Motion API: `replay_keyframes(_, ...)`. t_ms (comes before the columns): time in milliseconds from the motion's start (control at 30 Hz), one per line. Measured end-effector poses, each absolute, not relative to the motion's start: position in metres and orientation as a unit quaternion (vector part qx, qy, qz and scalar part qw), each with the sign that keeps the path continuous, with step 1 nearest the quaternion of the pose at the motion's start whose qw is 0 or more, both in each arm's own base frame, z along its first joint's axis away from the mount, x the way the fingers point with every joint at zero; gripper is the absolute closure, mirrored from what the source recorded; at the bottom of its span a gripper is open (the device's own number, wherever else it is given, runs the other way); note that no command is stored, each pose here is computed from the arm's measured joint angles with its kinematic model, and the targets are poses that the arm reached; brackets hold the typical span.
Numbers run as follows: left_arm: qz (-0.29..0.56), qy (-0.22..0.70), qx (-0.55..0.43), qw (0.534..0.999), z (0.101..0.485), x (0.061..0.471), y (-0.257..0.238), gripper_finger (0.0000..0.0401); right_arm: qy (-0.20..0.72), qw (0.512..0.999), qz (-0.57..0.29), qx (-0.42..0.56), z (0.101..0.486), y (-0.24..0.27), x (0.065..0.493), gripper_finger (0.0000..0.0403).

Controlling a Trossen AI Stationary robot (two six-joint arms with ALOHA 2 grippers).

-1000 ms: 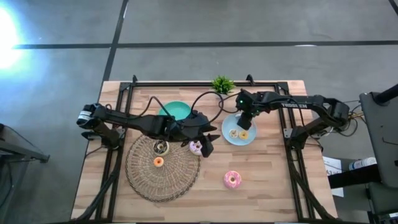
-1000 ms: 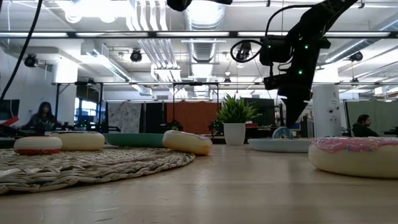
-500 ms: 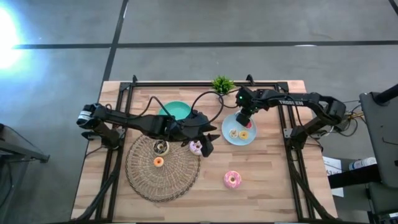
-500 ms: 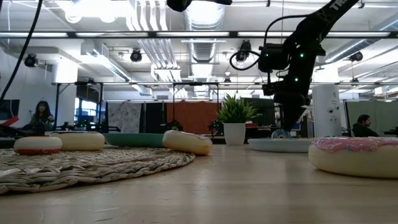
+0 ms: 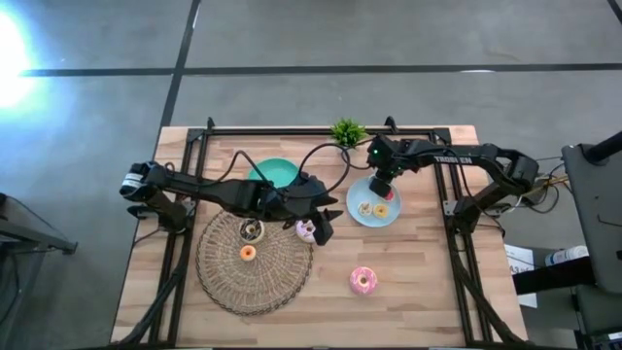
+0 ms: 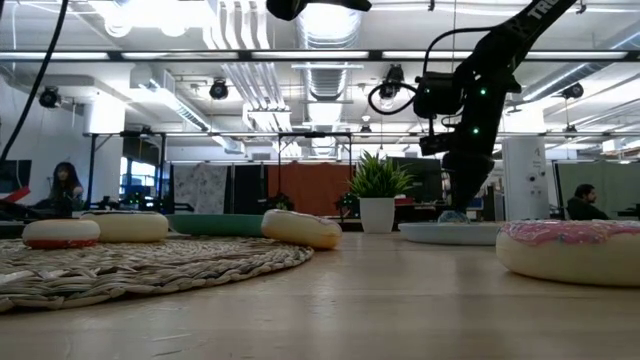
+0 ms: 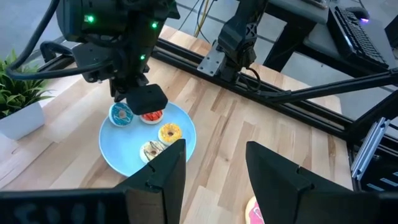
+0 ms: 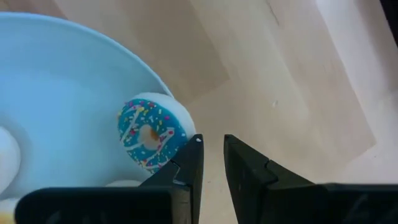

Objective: Pick & Place donuts
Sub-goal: Put the small blue donut into the blue plate

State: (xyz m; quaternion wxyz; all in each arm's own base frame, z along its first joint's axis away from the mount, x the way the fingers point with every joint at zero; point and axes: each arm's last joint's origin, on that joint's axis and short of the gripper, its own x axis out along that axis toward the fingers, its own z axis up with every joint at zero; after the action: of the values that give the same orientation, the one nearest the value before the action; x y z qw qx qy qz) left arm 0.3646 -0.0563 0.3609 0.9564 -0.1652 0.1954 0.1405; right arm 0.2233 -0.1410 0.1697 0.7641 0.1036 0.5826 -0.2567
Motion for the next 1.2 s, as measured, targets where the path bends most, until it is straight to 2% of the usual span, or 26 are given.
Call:
replay_keyframes(333, 0.154, 0.194, -0.161, 0.955, 0.361, 0.364, -0.055, 0.0259, 0.610, 0.776, -0.162, -0.006, 0.171, -0.137, 0.225, 0.0349)
replay_keyframes(800, 0.170, 0.195, -0.152, 0.954, 0.360, 0.364, -0.054, 0.0259, 0.600, 0.784, -0.159, 0.000, 0.170, -0.136, 0.225, 0.0345)
replay_keyframes(1100, 0.180, 0.200, -0.146, 0.952, 0.358, 0.363, -0.054, 0.0259, 0.569, 0.805, -0.169, -0.013, 0.186, -0.133, 0.223, 0.0270)
replay_keyframes(1200, 0.182, 0.207, -0.143, 0.951, 0.352, 0.363, -0.054, 0.0259, 0.567, 0.813, -0.133, -0.033, 0.191, -0.123, 0.223, 0.0248)
